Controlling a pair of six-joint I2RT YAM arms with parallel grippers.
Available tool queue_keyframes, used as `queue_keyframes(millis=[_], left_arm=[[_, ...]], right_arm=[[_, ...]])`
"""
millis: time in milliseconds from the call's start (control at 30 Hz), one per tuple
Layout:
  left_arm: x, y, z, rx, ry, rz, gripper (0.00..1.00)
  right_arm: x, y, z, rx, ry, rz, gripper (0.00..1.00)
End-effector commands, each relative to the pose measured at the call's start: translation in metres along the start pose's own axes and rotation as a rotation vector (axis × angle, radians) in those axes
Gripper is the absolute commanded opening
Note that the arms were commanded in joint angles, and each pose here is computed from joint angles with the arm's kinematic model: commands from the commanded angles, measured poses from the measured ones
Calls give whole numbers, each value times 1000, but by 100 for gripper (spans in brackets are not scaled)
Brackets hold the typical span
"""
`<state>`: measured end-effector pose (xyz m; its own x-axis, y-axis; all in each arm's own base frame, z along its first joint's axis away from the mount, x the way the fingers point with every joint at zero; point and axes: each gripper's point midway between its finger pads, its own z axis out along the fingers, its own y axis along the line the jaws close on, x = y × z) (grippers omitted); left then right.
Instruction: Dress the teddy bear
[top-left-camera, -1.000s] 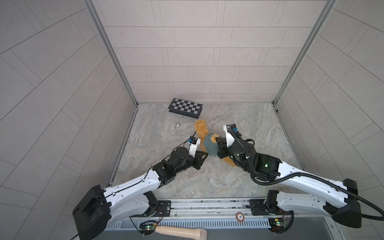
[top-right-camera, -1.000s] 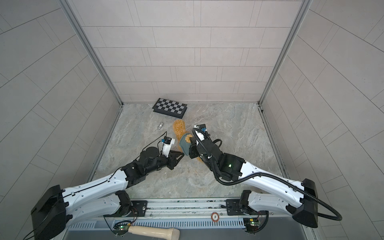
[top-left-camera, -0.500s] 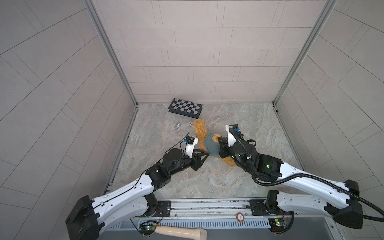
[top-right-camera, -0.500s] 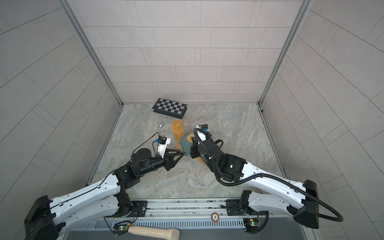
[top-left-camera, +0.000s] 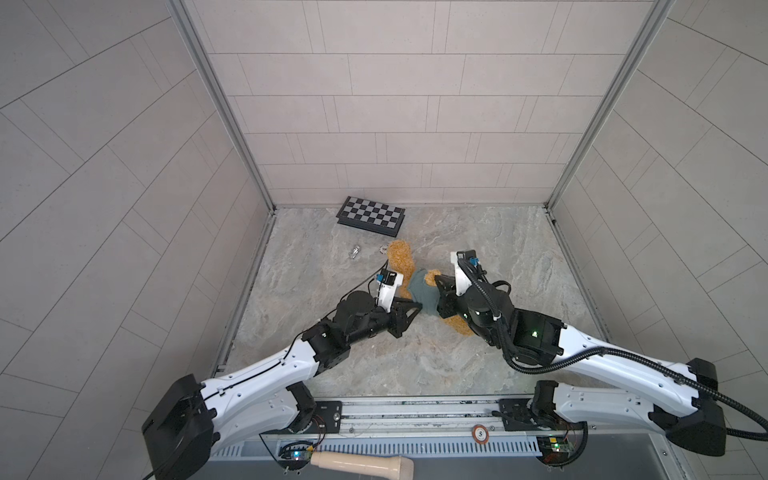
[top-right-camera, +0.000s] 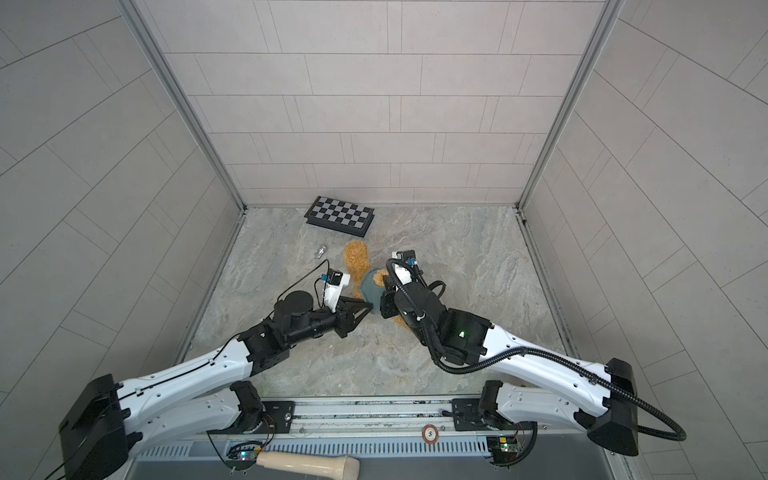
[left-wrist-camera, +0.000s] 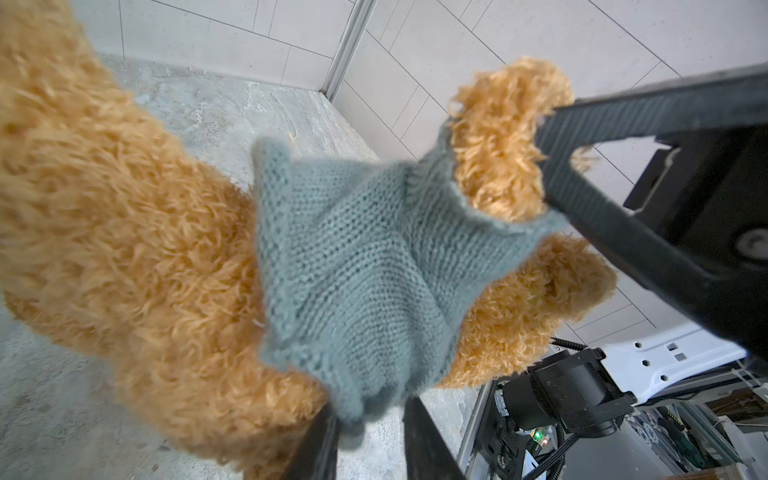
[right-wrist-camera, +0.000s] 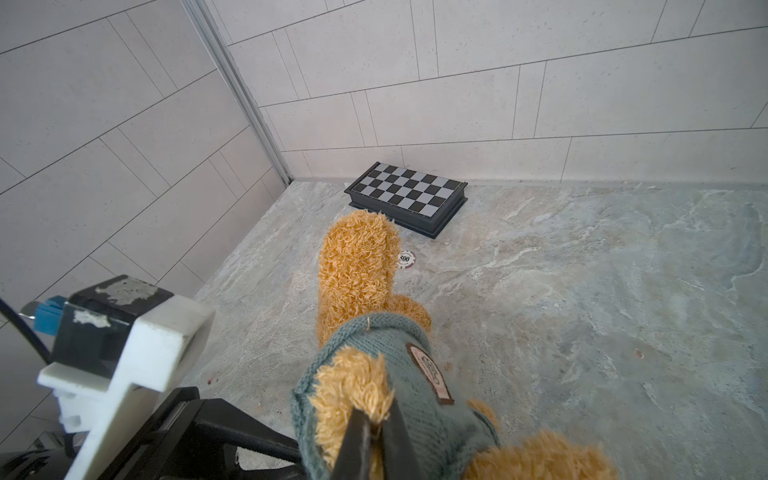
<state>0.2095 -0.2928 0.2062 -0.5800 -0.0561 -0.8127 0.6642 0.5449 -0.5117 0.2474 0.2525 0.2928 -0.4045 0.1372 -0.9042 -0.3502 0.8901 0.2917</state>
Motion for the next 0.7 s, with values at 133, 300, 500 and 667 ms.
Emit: queue_keyframes(millis=[133, 300, 500, 667], left_arm=[[-22, -4, 12, 15, -58, -32, 30], [-26, -5, 19, 20, -60, -29, 10], [-16, 30, 9, -151, -44, -5, 0], [1, 79, -13, -310, -9, -26, 0]], right_arm=[[-21, 5, -10, -22, -78, 76, 0], [-19, 5, -9, -28, -79, 89, 0], [-27, -3, -20, -12, -101, 77, 0], [-38, -26, -34, 53, -116, 31, 0]])
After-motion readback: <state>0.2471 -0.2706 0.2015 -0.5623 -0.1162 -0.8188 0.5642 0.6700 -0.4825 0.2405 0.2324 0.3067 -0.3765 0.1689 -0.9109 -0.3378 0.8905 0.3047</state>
